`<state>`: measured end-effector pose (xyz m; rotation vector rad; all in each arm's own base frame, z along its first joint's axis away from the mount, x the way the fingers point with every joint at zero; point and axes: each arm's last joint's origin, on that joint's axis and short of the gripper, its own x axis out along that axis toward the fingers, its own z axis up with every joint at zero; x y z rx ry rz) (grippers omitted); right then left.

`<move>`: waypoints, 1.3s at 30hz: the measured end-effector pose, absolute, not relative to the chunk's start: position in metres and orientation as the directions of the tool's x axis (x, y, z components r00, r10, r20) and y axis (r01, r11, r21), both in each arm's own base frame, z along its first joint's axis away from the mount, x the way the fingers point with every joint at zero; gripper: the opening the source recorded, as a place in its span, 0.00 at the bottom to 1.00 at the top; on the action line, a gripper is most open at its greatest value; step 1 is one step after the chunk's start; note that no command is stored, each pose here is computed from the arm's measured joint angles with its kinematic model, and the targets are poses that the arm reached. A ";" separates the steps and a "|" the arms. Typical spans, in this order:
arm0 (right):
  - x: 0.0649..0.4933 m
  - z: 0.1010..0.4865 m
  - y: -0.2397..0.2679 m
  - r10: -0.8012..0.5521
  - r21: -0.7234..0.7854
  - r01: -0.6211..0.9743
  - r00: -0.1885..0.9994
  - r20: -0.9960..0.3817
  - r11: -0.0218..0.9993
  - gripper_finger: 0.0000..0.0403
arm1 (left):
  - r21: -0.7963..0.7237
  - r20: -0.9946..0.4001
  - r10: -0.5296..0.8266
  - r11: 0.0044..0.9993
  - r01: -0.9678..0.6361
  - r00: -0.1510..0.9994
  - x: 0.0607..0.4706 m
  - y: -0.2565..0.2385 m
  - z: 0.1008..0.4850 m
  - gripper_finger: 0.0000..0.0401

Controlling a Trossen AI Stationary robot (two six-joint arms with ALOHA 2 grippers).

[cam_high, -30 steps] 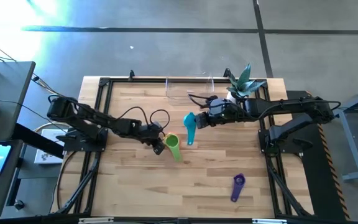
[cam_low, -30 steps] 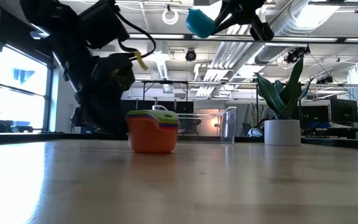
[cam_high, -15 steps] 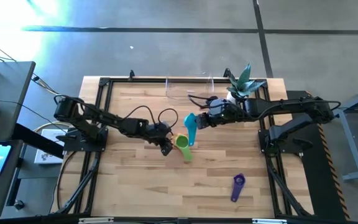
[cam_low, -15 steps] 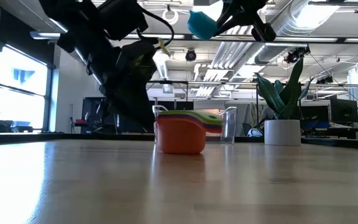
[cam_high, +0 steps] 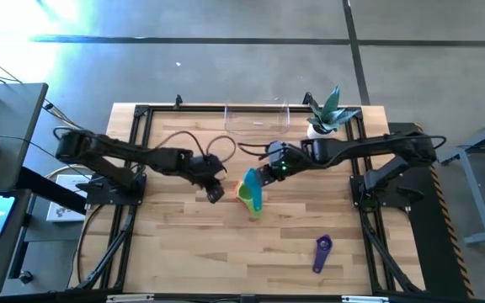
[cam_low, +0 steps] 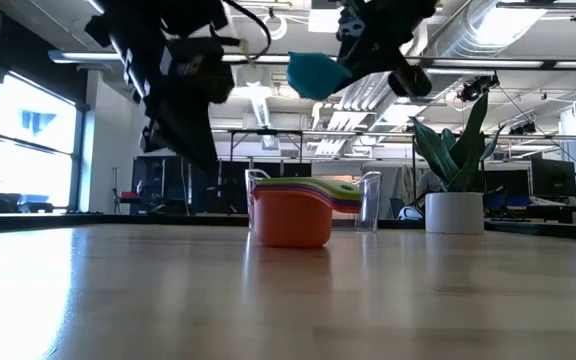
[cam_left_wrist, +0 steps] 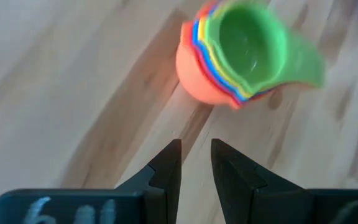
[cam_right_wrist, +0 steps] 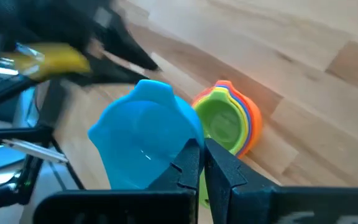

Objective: Nest measuring cups in basket
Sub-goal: Stack the light blue measuring cup on top of the green measuring cup

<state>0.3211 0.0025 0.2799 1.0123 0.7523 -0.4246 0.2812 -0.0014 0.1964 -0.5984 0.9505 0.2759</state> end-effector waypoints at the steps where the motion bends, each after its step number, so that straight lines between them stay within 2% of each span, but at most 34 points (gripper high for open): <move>1: 0.322 0.277 0.003 0.027 0.598 0.640 0.671 -0.741 0.482 0.00 | -0.368 -0.813 -0.031 0.802 -0.471 0.582 0.279 0.001 0.202 0.20; 9: 0.339 0.252 0.005 0.093 0.583 0.652 0.624 -0.776 0.484 0.00 | -0.458 -0.690 0.024 0.759 -0.463 0.723 0.256 0.019 0.248 0.20; 16: 0.352 0.229 0.005 0.138 0.575 0.665 0.589 -0.796 0.477 0.00 | -0.514 -0.601 0.060 0.735 -0.443 0.797 0.239 0.025 0.274 0.20; 39: 0.362 0.200 -0.018 0.183 0.532 0.634 0.532 -0.827 0.561 0.00 | -0.512 -0.583 0.098 0.726 -0.459 0.807 0.237 0.027 0.277 0.20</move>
